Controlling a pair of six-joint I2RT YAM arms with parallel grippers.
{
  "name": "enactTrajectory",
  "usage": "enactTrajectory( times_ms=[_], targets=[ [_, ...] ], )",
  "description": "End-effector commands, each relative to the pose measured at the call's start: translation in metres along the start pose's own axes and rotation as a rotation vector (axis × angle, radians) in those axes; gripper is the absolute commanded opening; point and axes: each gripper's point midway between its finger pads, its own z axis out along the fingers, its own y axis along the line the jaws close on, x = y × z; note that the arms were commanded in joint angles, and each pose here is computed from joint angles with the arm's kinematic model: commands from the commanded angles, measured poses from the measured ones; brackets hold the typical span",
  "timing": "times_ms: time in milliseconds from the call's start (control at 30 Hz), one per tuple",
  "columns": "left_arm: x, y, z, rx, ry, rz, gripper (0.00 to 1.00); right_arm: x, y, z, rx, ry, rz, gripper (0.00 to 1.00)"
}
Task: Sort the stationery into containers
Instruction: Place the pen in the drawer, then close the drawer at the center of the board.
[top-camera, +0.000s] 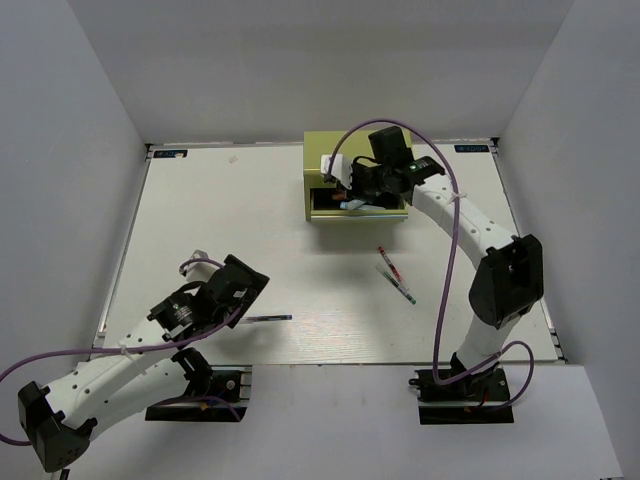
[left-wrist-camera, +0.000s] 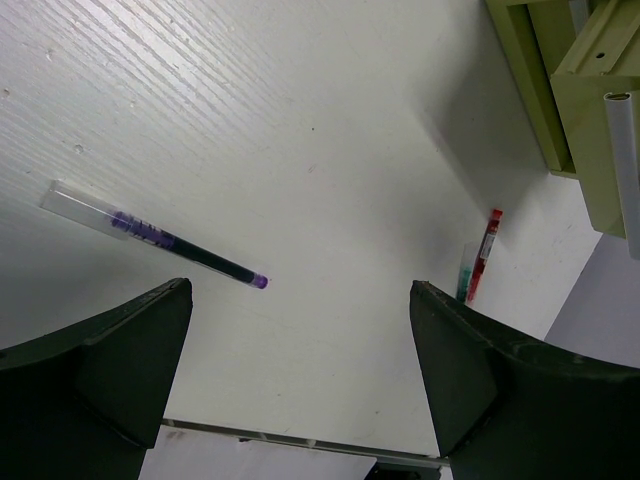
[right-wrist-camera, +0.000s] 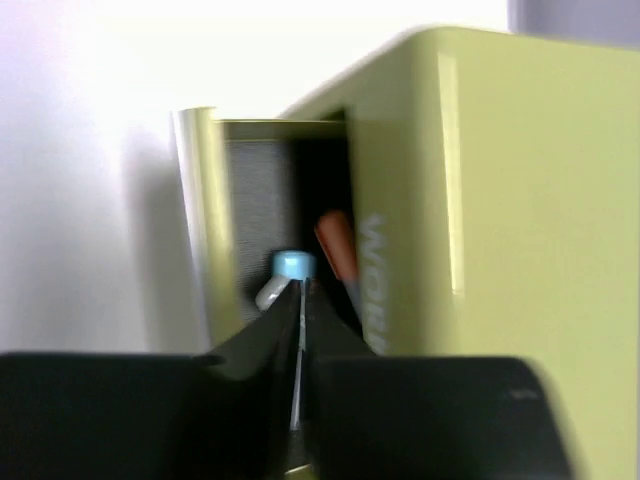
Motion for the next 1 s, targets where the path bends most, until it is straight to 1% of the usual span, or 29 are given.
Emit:
enactTrajectory(
  times_ms=[0,33,67,167,233,267,300,333,367,400,433,467,500,567,600,633,733,800,833,867,900,933,967],
  targets=[
    [-0.005,-0.011,-0.005,0.032,-0.010,-0.033,0.99,-0.032,0.050,-0.032,-0.243,-0.172,-0.015,0.00],
    [-0.005,-0.011,-0.005,0.032,-0.010,-0.033,0.99,-0.041,0.061,-0.036,-0.292,-0.237,-0.086,0.00],
    [-0.005,-0.011,-0.005,0.032,-0.010,-0.033,0.99,-0.030,0.083,-0.040,-0.371,-0.209,-0.041,0.00],
    [-0.004,-0.011,-0.006,0.033,-0.001,-0.033,0.99,-0.017,0.106,-0.033,-0.473,-0.181,-0.048,0.00],
    [-0.003,-0.010,-0.004,0.033,-0.001,-0.033,0.99,-0.008,0.108,-0.031,-0.495,-0.144,-0.038,0.00],
    [-0.002,-0.009,-0.003,0.024,-0.001,-0.029,0.99,0.005,0.110,-0.021,-0.506,-0.102,-0.029,0.00],
    [-0.001,-0.009,-0.003,0.025,0.009,-0.029,0.99,0.008,0.096,-0.013,-0.445,-0.080,-0.024,0.00],
    [-0.001,-0.009,-0.003,0.025,0.009,-0.029,0.99,0.019,0.098,-0.008,-0.438,-0.052,-0.007,0.00],
    [-0.001,-0.009,-0.003,0.025,0.009,-0.029,0.99,0.018,0.077,0.003,-0.339,-0.047,-0.026,0.00],
    [-0.001,-0.012,-0.003,0.033,0.008,-0.033,0.99,0.027,0.070,0.005,-0.298,-0.005,-0.027,0.00],
    [0.001,-0.012,-0.003,0.034,0.017,-0.033,0.99,0.039,0.078,0.009,-0.297,0.024,-0.009,0.00],
    [0.001,-0.012,-0.003,0.034,0.017,-0.033,0.99,0.038,0.067,0.014,-0.246,0.023,-0.027,0.00],
    [0.001,-0.014,-0.003,0.043,0.017,-0.038,0.99,0.050,0.057,0.018,-0.186,0.080,0.001,0.00],
    [0.001,-0.017,-0.002,0.047,0.017,-0.039,0.99,0.055,0.044,0.025,-0.126,0.094,0.018,0.00],
    [0.001,-0.017,-0.002,0.048,0.017,-0.040,0.99,0.065,0.036,0.026,-0.079,0.148,0.037,0.00],
    [0.001,-0.021,-0.002,0.061,0.016,-0.046,0.99,0.064,0.025,0.028,-0.035,0.144,0.033,0.00],
    [0.003,-0.033,0.000,0.123,0.019,-0.023,0.99,0.077,0.003,0.029,0.070,0.205,0.053,0.00],
    [0.004,-0.054,0.000,0.211,0.019,-0.005,0.99,0.076,-0.010,0.033,0.111,0.208,0.046,0.00],
    [0.008,-0.058,0.003,0.235,0.029,0.007,0.99,0.081,-0.015,0.033,0.132,0.235,0.051,0.00],
    [0.010,-0.063,0.005,0.261,0.033,0.016,0.99,0.079,-0.022,0.033,0.154,0.230,0.047,0.00],
    [0.013,-0.083,0.004,0.332,0.040,0.021,0.99,0.085,-0.025,0.036,0.157,0.243,0.052,0.00],
    [0.016,-0.087,0.007,0.350,0.044,0.029,0.99,0.085,-0.031,0.035,0.182,0.254,0.048,0.00],
    [0.016,-0.102,0.006,0.403,0.042,0.024,0.99,0.082,-0.035,0.035,0.193,0.251,0.046,0.00]
  ],
)
